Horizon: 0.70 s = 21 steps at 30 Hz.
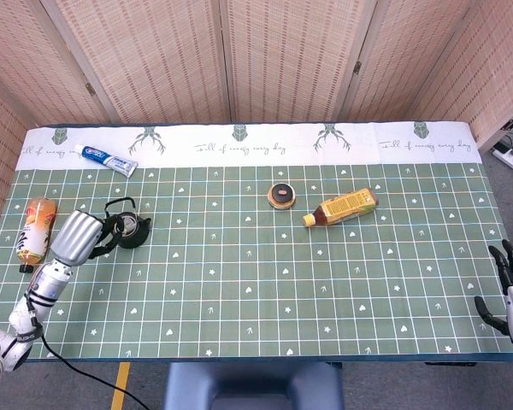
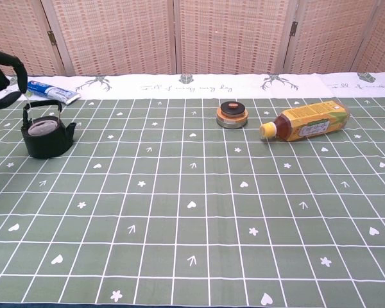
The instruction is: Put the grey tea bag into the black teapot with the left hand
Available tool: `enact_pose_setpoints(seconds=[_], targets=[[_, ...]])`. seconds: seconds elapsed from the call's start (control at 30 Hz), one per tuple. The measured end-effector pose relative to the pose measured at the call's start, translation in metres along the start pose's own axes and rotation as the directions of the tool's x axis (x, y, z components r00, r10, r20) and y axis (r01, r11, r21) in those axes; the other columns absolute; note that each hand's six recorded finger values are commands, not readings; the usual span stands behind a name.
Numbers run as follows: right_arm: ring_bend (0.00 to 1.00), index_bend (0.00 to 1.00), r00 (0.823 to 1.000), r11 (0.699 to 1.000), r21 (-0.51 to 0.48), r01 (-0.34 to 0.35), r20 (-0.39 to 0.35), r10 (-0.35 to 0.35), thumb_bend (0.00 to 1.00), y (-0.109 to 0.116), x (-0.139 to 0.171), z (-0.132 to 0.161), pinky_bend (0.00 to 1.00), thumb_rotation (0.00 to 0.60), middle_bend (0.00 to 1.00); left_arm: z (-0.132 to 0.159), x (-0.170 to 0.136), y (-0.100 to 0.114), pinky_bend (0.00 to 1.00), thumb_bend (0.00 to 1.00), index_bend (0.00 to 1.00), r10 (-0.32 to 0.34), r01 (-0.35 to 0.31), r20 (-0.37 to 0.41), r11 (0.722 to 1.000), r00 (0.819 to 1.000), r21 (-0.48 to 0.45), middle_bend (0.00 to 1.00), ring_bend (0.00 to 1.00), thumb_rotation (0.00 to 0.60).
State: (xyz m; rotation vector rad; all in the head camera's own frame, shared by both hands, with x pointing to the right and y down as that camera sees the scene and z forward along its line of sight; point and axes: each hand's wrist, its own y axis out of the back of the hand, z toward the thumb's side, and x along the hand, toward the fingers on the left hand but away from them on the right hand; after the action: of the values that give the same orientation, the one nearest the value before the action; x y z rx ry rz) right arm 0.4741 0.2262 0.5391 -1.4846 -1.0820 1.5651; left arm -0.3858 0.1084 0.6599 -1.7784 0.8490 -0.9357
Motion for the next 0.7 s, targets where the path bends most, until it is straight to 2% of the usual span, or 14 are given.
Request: enact_pose_setpoints(seconds=[0.13, 0.2, 0.27, 0.5, 0.6, 0.7], targets=[[0.00, 0.00, 1.000, 1.000, -0.004, 0.010, 0.003, -0.010, 0.36, 0.003, 0.001, -0.001, 0.00, 0.600, 0.00, 0.009, -0.023, -0.006, 1.00, 0.53, 0.34, -0.024, 0.024, 0.010, 0.999, 1.000, -0.049, 1.00, 1.00, 0.600], [0.00, 0.00, 1.000, 1.000, -0.003, 0.010, 0.004, -0.010, 0.36, 0.003, 0.001, -0.002, 0.00, 0.600, 0.00, 0.012, -0.032, -0.007, 1.00, 0.45, 0.22, -0.046, 0.047, 0.014, 0.997, 0.999, -0.068, 1.00, 1.00, 0.600], [0.00, 0.00, 1.000, 1.000, 0.000, 0.003, -0.001, -0.003, 0.36, 0.001, 0.001, -0.001, 0.00, 0.600, 0.00, 0.016, -0.042, -0.008, 1.00, 0.40, 0.16, -0.069, 0.070, 0.016, 0.993, 0.998, -0.091, 1.00, 1.00, 0.600], [0.00, 0.00, 1.000, 1.000, 0.000, 0.003, -0.009, -0.003, 0.36, 0.001, 0.002, 0.001, 0.00, 0.600, 0.00, 0.025, -0.062, -0.003, 1.00, 0.38, 0.10, -0.122, 0.121, 0.007, 0.977, 0.993, -0.177, 1.00, 1.00, 0.600], [0.00, 0.00, 1.000, 1.000, -0.001, 0.005, -0.008, -0.005, 0.36, 0.001, 0.002, 0.001, 0.00, 0.600, 0.00, 0.021, -0.062, 0.000, 1.00, 0.39, 0.05, -0.174, 0.169, 0.002, 0.955, 0.985, -0.244, 1.00, 1.00, 0.600], [0.00, 0.00, 1.000, 1.000, -0.001, 0.005, -0.006, -0.005, 0.36, 0.002, 0.002, 0.000, 0.00, 0.600, 0.00, 0.017, -0.056, 0.004, 1.00, 0.44, 0.03, -0.267, 0.249, -0.001, 0.903, 0.964, -0.351, 1.00, 1.00, 0.600]])
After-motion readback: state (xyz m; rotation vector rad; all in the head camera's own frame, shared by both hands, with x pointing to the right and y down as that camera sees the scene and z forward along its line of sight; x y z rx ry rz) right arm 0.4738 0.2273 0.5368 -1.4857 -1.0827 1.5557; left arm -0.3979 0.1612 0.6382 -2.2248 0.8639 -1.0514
